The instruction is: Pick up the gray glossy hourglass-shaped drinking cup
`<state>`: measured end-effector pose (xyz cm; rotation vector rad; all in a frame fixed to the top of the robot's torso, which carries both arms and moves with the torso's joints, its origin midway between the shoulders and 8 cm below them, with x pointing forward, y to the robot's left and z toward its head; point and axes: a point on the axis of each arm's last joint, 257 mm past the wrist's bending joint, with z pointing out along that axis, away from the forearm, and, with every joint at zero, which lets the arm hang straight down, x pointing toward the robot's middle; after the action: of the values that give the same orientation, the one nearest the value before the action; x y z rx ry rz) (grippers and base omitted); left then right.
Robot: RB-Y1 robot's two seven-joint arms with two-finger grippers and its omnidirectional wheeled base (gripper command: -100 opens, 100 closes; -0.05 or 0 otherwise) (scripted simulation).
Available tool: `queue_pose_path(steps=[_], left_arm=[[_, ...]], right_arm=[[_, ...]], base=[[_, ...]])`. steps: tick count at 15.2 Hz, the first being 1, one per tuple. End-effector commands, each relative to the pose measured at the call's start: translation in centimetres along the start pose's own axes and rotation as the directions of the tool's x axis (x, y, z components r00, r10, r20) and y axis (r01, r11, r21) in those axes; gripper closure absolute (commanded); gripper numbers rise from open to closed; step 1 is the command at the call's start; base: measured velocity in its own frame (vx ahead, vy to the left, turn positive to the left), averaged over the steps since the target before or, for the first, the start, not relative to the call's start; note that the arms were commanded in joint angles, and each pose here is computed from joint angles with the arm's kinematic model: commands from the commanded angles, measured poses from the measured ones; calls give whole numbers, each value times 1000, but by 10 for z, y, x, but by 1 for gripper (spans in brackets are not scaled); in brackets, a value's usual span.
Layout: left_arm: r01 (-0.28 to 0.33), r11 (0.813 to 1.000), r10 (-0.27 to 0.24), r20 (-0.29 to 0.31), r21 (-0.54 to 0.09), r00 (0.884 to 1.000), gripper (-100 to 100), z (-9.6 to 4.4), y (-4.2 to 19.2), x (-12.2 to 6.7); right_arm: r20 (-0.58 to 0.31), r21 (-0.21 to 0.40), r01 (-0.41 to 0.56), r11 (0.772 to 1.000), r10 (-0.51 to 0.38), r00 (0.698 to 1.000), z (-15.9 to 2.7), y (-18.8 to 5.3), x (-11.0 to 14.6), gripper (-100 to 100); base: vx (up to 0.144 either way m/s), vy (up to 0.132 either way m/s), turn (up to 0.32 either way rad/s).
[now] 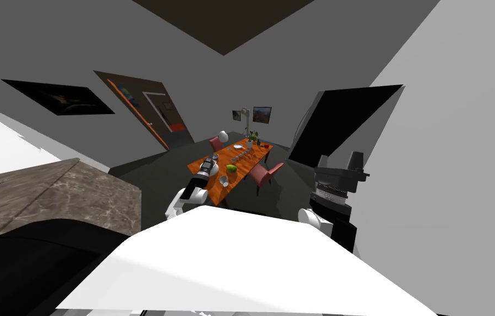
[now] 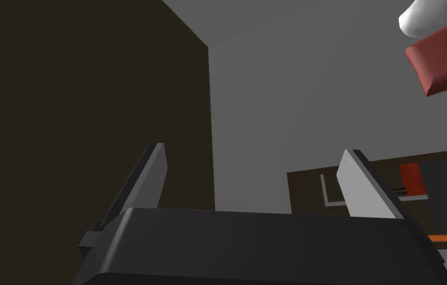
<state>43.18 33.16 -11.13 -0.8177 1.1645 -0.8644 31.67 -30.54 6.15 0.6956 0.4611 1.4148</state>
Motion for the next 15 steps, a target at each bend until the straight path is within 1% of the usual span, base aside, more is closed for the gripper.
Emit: queue_pose_path(steps=[1,2,3,5,6,7,8,9,11,12,13,14,15], left_arm=[[-6,998,5,-15,-64,1000,-100,1,22,2],[-6,998,5,-16,-67,1000,-100,1,23,2],[-13,993,10,-26,-117,1000,-100,1,42,2],[-13,990,9,-32,-138,999,-100,0,47,4],[-20,982,13,-42,-187,999,-100,0,67,4],[-21,978,11,-48,-208,999,-100,-1,72,5],[-21,978,11,-48,-209,999,-100,-1,72,5],[-28,965,13,-59,-259,998,-100,-3,92,5],[-29,960,11,-64,-280,998,-100,-4,97,6],[-35,946,12,-72,-321,997,-100,-6,114,6],[-36,939,10,-79,-343,997,-100,-8,120,7],[-37,936,9,-81,-350,997,-100,-9,122,8],[-43,917,7,-90,-396,996,-100,-13,140,7]], right_arm=[[0,0,0,1000,0,1000,0,0,0,0],[0,0,0,1000,0,1000,0,0,0,0],[0,0,0,1000,0,1000,0,0,0,0],[0,0,0,1000,0,1000,0,0,0,0],[0,0,0,1000,0,1000,0,0,0,0],[0,0,0,1000,0,1000,0,0,0,0],[0,0,0,1000,0,1000,0,0,0,0],[0,0,0,1000,0,1000,0,0,0,0],[0,0,0,1000,0,1000,0,0,0,0],[0,0,0,1000,0,1000,0,0,0,0],[0,0,0,1000,0,1000,0,0,0,0],[0,0,0,1000,0,1000,0,0,0,0],[0,0,0,1000,0,1000,0,0,0,0]], base=[[38,5,-113],[28,7,-38],[34,6,-113],[31,11,-83],[31,10,-91],[34,11,-108],[29,9,-41],[39,4,-121],[34,7,-80],[32,8,-84],[38,9,-120],[29,9,-55],[35,9,-113]])
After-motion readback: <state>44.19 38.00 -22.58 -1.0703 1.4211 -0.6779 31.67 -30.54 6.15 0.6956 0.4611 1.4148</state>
